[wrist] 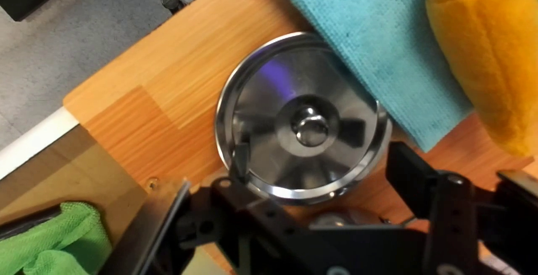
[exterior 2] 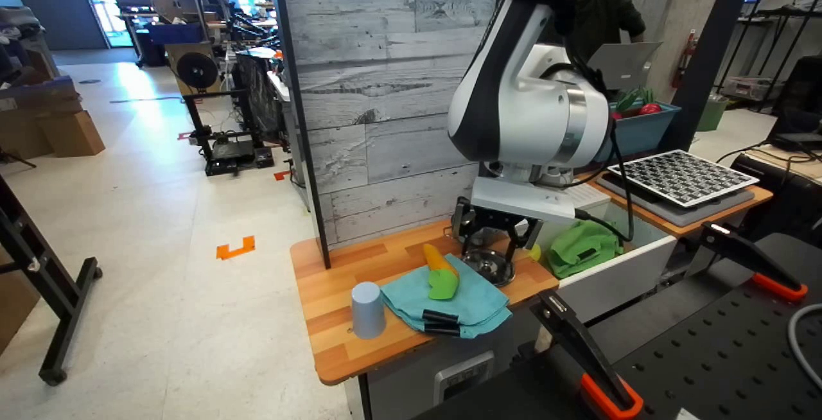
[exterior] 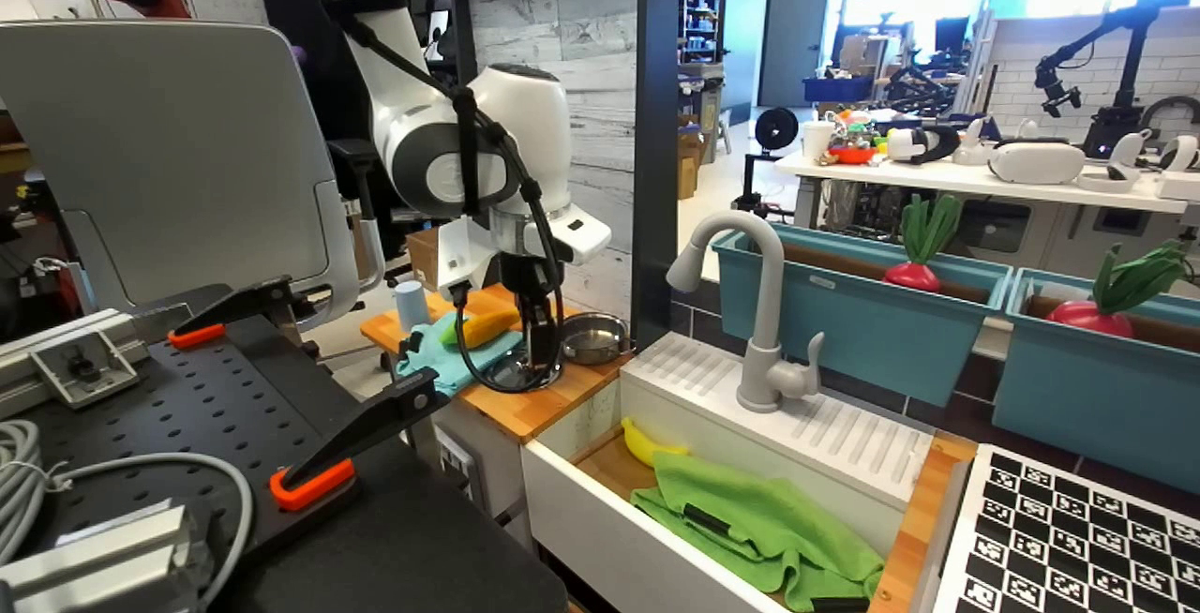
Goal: Pick the lid and put it on the pot
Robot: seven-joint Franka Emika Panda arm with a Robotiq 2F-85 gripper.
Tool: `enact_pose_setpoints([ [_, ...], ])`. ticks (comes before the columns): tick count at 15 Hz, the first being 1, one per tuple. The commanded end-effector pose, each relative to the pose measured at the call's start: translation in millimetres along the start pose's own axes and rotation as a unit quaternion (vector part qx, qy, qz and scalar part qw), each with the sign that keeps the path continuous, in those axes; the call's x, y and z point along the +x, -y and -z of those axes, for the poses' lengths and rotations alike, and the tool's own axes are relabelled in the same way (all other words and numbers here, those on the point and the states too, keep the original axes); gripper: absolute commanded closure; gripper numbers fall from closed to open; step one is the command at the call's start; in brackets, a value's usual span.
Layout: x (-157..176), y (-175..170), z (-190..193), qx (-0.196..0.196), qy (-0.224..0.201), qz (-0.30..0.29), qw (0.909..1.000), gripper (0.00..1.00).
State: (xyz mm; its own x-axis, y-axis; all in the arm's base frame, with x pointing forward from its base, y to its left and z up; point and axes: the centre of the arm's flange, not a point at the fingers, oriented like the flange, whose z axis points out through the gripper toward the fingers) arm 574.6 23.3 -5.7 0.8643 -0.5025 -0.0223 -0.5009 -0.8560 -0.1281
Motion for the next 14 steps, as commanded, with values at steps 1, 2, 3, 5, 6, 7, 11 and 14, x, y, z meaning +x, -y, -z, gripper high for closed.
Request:
enact_pose_setpoints([
  [1,-4.5,5.8,0.3,-0.004,-0.007,0.013,0.9999,0.0],
  [2,-5.2,6.4,0.6,-0.004,-0.007,0.016,0.9998,0.0],
  [3,-6.7,7.3,1.3,-0.004,-0.006,0.02,0.9998,0.0],
  [5,-9.6,9.5,0.5,-0.006,-0.004,0.025,0.9996,0.0],
  [6,-11.0,10.5,-0.5,-0.008,-0.004,0.028,0.9996,0.0],
  [7,-12.1,11.1,-2.4,-0.01,-0.002,0.03,0.9995,0.0],
  [11,-10.8,11.1,-5.3,-0.015,-0.001,0.032,0.9994,0.28],
  [14,-9.1,9.8,-4.9,-0.015,-0.002,0.032,0.9994,0.51],
])
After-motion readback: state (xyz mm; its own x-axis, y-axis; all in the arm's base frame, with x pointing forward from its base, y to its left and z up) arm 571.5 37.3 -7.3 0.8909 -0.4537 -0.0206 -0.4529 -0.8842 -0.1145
